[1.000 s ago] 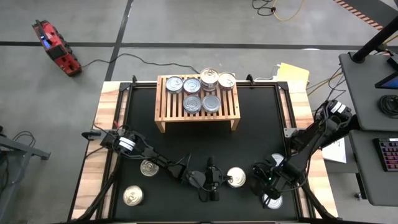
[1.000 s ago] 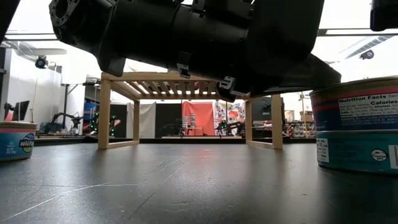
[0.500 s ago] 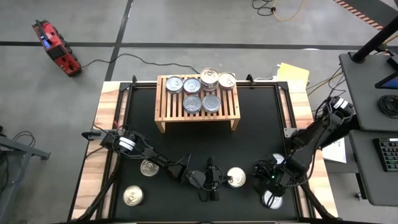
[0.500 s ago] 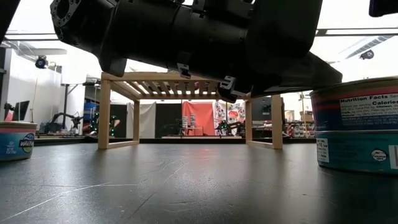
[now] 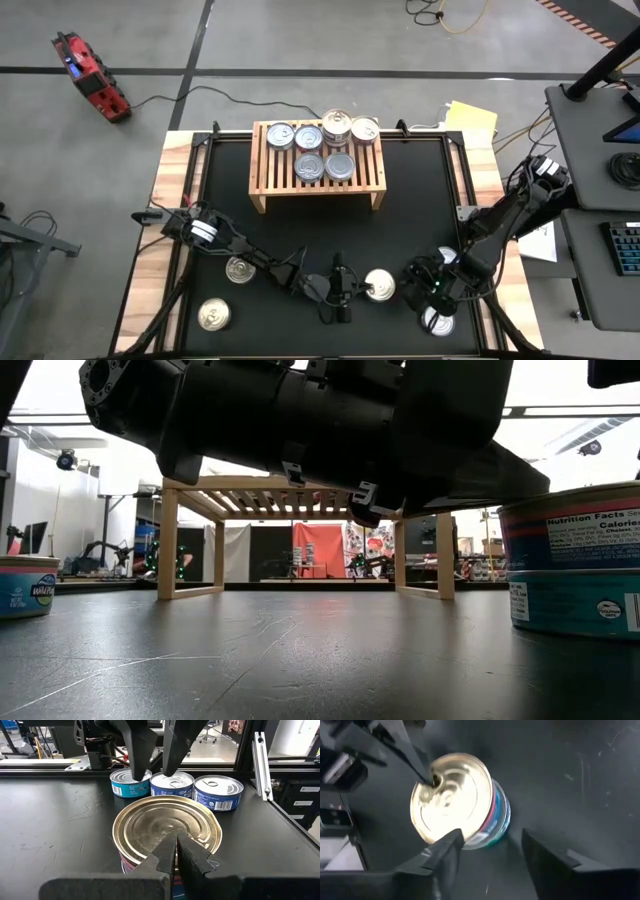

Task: Stack canned seafood by type on shelf
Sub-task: Stack the blue and pink tuna can on top of the blue and pink tuna can

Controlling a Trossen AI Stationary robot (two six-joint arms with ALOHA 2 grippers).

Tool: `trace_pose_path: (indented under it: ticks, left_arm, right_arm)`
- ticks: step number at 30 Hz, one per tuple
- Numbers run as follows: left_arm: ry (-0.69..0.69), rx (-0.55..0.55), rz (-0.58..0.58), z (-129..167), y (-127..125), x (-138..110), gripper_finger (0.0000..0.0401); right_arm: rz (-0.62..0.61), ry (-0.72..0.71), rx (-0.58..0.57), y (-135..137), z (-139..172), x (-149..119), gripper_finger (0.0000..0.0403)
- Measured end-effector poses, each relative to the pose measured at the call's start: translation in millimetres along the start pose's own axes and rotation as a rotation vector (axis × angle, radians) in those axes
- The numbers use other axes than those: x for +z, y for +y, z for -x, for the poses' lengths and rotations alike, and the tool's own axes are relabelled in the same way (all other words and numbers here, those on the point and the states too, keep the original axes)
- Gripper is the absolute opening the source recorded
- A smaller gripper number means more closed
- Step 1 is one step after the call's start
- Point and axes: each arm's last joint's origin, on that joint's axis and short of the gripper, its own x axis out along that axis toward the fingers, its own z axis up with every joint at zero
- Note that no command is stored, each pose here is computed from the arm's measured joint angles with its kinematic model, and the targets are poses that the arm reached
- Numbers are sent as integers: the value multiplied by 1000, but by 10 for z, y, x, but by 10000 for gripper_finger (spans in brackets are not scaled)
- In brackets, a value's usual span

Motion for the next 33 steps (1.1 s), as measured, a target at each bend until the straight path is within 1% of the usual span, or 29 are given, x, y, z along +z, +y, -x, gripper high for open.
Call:
trace_pose_path:
  ticks: [5, 11, 16, 21, 24, 28, 33]
  left_arm:
    - [-2, -3, 3, 11, -3, -13, 1]
    - [-5, -5, 11, 20, 0, -23, 1]
    - [-4, -4, 10, 23, 3, -31, 1]
    - [-12, -10, 14, 50, 8, -64, 1]
    - [-15, -12, 15, 59, 14, -83, 1]
    - [-15, -12, 14, 59, 14, -84, 1]
    - [-16, -13, 11, 58, 13, -82, 1]
  right_arm:
    - [-14, -30, 5, -9, -31, 7, 254]
    - [-42, -38, 59, -9, -91, -17, 282]
    - [-83, -53, 51, -37, -110, -25, 292]
    - [-95, -60, 49, -60, -129, -36, 301]
    - [-119, -72, 86, -45, -148, -41, 304]
    - [-137, -75, 119, -55, -183, -61, 301]
    - [-159, -75, 118, -72, -196, -69, 293]
